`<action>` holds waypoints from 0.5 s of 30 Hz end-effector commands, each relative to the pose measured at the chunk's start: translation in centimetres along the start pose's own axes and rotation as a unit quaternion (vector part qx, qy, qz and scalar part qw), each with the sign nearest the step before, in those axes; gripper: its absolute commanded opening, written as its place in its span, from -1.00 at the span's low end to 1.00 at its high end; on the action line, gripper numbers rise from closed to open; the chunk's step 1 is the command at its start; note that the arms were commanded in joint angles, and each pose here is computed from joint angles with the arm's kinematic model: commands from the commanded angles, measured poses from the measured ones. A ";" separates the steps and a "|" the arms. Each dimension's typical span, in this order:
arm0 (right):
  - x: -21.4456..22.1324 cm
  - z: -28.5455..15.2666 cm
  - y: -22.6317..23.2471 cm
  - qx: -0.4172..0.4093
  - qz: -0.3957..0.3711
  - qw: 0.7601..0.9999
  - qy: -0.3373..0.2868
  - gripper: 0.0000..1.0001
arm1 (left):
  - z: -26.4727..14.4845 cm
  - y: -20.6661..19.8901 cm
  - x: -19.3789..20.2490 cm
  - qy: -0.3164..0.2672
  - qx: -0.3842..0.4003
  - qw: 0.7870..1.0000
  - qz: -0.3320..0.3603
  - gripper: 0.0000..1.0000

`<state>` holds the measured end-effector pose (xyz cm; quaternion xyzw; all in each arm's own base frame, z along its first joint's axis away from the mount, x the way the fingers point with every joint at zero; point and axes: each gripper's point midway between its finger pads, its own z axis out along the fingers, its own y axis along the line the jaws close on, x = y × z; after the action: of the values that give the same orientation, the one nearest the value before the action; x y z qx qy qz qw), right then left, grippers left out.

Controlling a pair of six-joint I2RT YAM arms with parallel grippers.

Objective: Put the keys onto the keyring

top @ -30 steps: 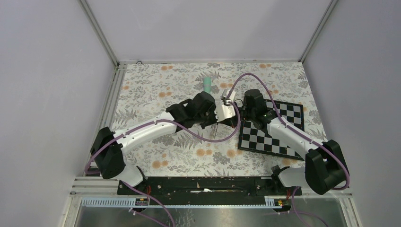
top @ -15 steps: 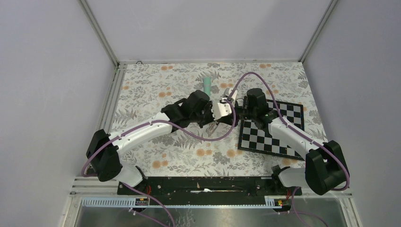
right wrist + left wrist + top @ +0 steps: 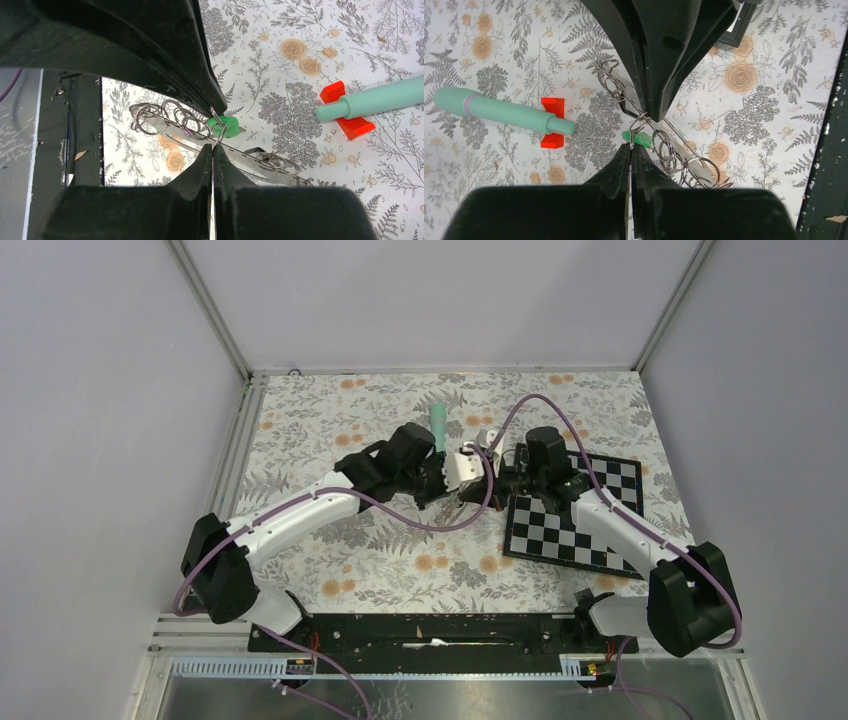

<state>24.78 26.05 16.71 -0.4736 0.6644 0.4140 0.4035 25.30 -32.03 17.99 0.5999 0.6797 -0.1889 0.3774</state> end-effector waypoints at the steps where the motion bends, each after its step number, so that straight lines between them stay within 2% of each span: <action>1: -3.2 -1.3 2.4 -0.051 -0.053 0.996 -0.041 -1.00 | -1.0 1.1 1.3 0.023 0.006 1.000 -0.005 -1.00; 15: -3.4 -2.2 3.5 -0.071 -0.103 0.991 -0.035 -1.00 | -1.0 -0.1 1.7 0.028 0.078 0.997 0.006 -0.82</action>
<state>23.14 25.57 17.44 -0.5168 0.6264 0.4187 0.4065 23.89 -31.84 17.83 0.6278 0.6615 -0.2456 0.3285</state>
